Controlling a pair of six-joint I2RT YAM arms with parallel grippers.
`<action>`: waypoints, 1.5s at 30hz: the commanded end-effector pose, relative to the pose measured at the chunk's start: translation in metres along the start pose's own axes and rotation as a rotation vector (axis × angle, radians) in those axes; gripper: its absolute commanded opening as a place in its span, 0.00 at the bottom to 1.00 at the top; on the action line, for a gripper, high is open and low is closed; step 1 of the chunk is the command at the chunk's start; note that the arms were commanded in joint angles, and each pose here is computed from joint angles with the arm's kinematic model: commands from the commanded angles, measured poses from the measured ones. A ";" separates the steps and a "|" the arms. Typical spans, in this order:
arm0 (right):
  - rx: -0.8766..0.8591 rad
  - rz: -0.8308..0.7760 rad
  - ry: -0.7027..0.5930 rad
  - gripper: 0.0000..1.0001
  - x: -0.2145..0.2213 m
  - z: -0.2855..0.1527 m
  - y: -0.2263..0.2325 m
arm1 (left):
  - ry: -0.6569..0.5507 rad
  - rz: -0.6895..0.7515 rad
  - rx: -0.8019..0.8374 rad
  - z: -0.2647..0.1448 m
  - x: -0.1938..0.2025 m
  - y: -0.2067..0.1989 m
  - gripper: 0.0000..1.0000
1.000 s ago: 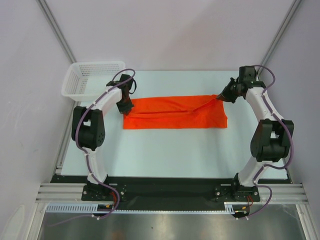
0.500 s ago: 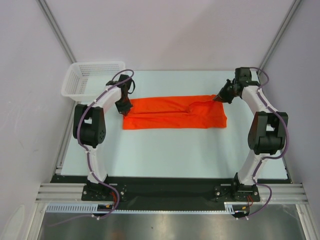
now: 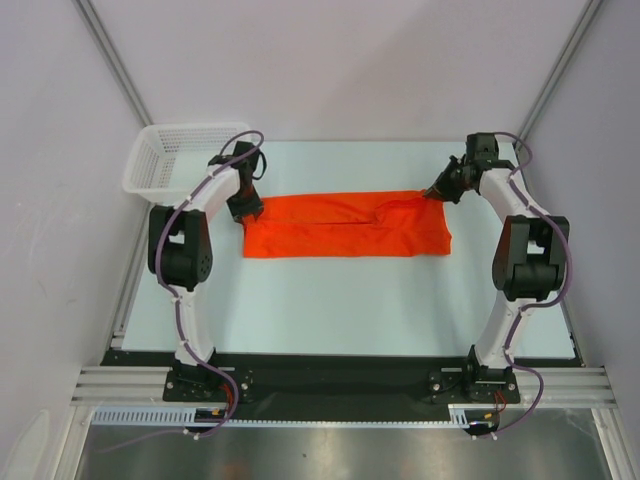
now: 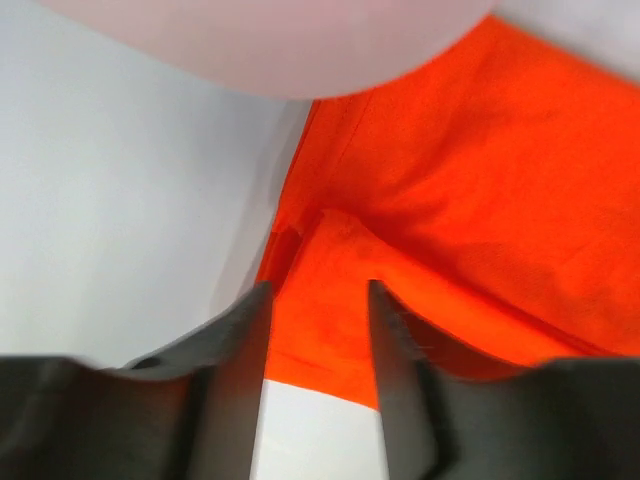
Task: Fold and stack the t-shirts
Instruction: Fold the tshirt
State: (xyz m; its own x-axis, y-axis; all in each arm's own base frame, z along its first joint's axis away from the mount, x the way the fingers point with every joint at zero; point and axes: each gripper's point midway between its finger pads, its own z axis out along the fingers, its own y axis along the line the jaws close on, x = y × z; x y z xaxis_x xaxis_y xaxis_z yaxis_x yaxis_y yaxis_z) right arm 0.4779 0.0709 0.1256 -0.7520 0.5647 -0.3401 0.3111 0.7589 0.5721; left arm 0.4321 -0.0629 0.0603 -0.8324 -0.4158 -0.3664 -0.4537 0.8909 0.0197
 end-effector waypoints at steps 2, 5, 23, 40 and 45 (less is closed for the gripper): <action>-0.046 -0.014 -0.041 0.00 -0.019 0.005 0.012 | -0.138 -0.031 0.015 -0.038 -0.039 0.005 0.61; -0.058 -0.003 -0.038 0.00 -0.021 0.009 0.013 | -0.194 -0.036 0.047 -0.057 -0.037 0.013 0.63; -0.099 0.001 -0.027 0.00 -0.020 0.011 0.019 | -0.053 0.038 0.149 -0.008 0.035 0.014 0.43; -0.102 -0.005 -0.014 0.00 -0.019 0.012 0.017 | -0.068 0.042 0.093 0.000 0.037 0.028 0.48; -0.094 -0.007 -0.003 0.00 -0.015 0.012 0.014 | -0.054 0.034 0.129 0.004 0.038 0.024 0.41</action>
State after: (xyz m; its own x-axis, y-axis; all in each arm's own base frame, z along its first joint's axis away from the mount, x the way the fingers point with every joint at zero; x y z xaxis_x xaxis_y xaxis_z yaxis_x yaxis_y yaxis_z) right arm 0.4925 0.0780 0.1165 -0.7572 0.5748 -0.3103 0.2941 0.7242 0.6237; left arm 0.3809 -0.0583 0.0399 -0.8368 -0.3808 -0.3933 -0.3908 0.9187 -0.0581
